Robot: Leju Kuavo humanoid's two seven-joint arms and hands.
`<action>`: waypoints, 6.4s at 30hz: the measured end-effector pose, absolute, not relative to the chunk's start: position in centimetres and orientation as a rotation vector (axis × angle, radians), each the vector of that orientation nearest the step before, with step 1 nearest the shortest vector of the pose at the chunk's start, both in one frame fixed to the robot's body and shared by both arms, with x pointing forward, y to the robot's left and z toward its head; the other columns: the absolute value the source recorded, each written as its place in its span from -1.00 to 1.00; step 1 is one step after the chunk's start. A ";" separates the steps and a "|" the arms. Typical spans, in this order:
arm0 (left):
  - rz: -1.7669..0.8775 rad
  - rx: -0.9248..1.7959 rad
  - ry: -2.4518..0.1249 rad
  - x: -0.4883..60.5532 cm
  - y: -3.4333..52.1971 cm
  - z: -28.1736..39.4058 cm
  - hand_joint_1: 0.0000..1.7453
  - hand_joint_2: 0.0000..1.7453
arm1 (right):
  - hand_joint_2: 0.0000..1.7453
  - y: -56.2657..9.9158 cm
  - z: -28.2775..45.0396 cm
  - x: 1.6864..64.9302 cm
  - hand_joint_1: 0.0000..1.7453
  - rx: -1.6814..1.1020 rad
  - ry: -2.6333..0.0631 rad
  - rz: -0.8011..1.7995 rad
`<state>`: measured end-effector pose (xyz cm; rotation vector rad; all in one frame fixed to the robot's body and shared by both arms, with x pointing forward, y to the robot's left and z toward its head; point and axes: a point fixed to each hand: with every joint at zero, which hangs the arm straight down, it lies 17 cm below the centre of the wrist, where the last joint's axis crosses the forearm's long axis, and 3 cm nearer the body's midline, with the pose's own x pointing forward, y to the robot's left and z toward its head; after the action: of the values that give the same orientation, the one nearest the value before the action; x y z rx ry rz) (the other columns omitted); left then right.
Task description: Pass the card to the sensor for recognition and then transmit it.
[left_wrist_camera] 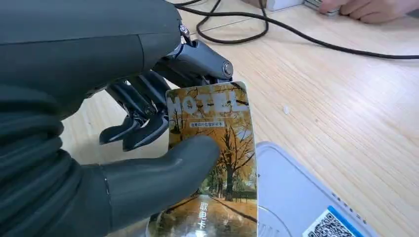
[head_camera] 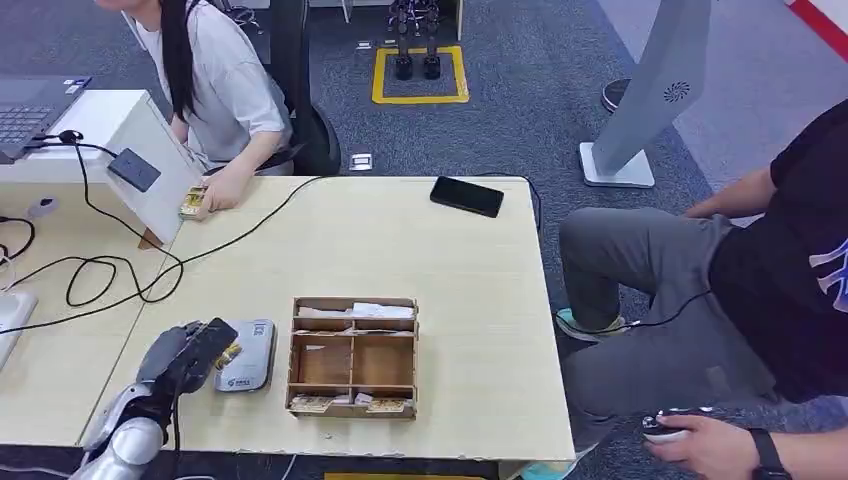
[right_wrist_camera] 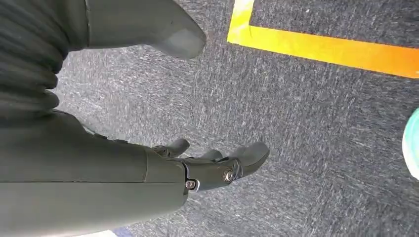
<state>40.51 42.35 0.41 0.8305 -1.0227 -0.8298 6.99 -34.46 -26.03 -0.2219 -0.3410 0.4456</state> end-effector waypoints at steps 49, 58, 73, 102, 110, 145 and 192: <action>-0.397 1.422 -2.006 49.5 44.3 33.9 1.00 1.00 | 1.00 -33.2 -26.1 10.9 -1.00 -0.225 -0.409 0.538; -0.512 1.508 -1.965 50.0 43.9 33.2 1.00 1.00 | 1.00 -33.2 -26.3 10.6 -1.00 -0.218 -0.403 0.554; -0.736 1.510 -1.897 52.2 41.7 30.9 -1.00 1.00 | 1.00 -33.1 -26.5 10.4 -1.00 -0.207 -0.411 0.544; -1.370 0.736 -2.156 35.3 25.6 25.2 -1.00 1.00 | 1.00 -34.4 -25.4 6.6 -1.00 -0.210 -0.356 0.488; -1.473 0.728 -2.087 30.5 25.5 20.7 -1.00 1.00 | 1.00 -34.8 -24.9 6.1 -1.00 -0.223 -0.345 0.463; -1.570 0.819 -1.633 31.5 20.9 7.0 -1.00 1.00 | 1.00 -34.0 -24.1 6.9 -1.00 -0.235 -0.347 0.449; -1.623 0.634 -1.607 29.8 20.1 4.5 -1.00 1.00 | 1.00 -34.6 -23.6 6.3 -1.00 -0.242 -0.349 0.465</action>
<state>29.78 20.06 4.46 0.6344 -1.6071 -1.6226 6.35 -34.63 -23.64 -0.2424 -0.3489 0.4652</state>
